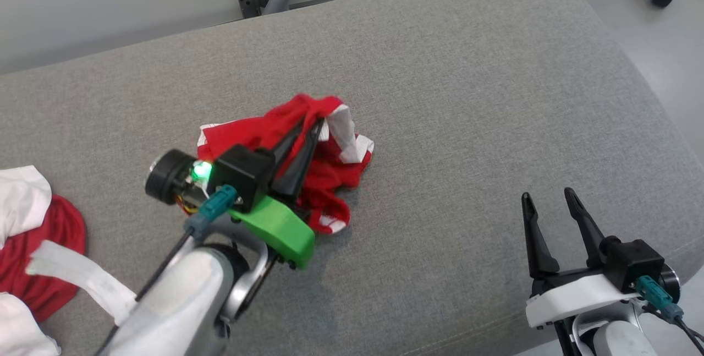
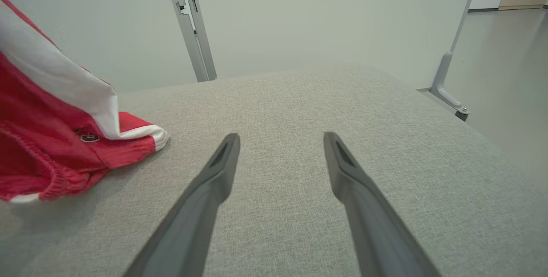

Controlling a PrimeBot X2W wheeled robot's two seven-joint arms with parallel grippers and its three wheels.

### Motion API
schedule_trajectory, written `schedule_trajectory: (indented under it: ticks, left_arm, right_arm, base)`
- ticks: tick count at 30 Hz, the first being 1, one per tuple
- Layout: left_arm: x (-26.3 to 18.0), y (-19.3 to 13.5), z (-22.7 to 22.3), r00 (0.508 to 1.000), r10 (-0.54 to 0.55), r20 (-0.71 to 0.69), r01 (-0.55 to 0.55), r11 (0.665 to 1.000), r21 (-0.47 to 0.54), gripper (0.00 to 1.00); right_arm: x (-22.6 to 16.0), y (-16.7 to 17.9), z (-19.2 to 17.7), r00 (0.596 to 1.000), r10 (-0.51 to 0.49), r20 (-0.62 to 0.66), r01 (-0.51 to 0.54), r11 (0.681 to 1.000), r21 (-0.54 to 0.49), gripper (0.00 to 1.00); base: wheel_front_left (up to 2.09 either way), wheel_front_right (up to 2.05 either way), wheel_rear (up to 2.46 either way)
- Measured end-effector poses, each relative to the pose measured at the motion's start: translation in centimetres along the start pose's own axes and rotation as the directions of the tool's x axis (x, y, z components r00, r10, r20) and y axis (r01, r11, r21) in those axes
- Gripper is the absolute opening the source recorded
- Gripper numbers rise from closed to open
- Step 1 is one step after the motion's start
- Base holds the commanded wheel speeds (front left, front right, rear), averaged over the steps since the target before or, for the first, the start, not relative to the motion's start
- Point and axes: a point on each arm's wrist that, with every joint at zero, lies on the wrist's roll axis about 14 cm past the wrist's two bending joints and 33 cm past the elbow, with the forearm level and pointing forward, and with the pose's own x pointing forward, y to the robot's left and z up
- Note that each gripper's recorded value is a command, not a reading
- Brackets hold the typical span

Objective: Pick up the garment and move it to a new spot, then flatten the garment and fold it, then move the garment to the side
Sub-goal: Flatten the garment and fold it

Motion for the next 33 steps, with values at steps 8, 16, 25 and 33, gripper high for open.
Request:
schedule_trajectory:
  ticks: [8, 16, 25, 33]
  left_arm:
    - [3.4, -0.4, 10.1, 0.963, -0.117, 0.241, 0.073, 0.980, 0.186, 0.00]
    - [4.7, -6.6, 15.3, 0.836, -0.333, 0.435, 0.245, 0.938, 0.245, 0.00]
    - [4.7, -5.6, 9.3, 0.907, -0.274, 0.320, 0.247, 0.961, 0.123, 0.00]
    - [-1.6, -1.0, -4.9, 0.999, -0.045, -0.018, 0.043, 0.991, -0.130, 0.00]
  right_arm:
    - [0.0, 0.2, 1.0, 0.999, 0.004, 0.032, -0.004, 1.000, 0.014, 1.00]
    - [-1.1, -1.2, 1.4, 0.998, -0.043, 0.040, 0.043, 0.999, 0.018, 1.00]
    - [-0.9, -1.1, 1.3, 0.998, -0.038, 0.041, 0.038, 0.999, 0.019, 1.00]
    - [-0.1, 0.7, 0.4, 1.000, 0.019, 0.015, -0.019, 0.999, 0.025, 1.00]
  base:
    - [0.00, 0.00, 0.00]
    - [0.00, 0.00, 0.00]
    - [0.00, 0.00, 0.00]
    - [0.00, 0.00, 0.00]
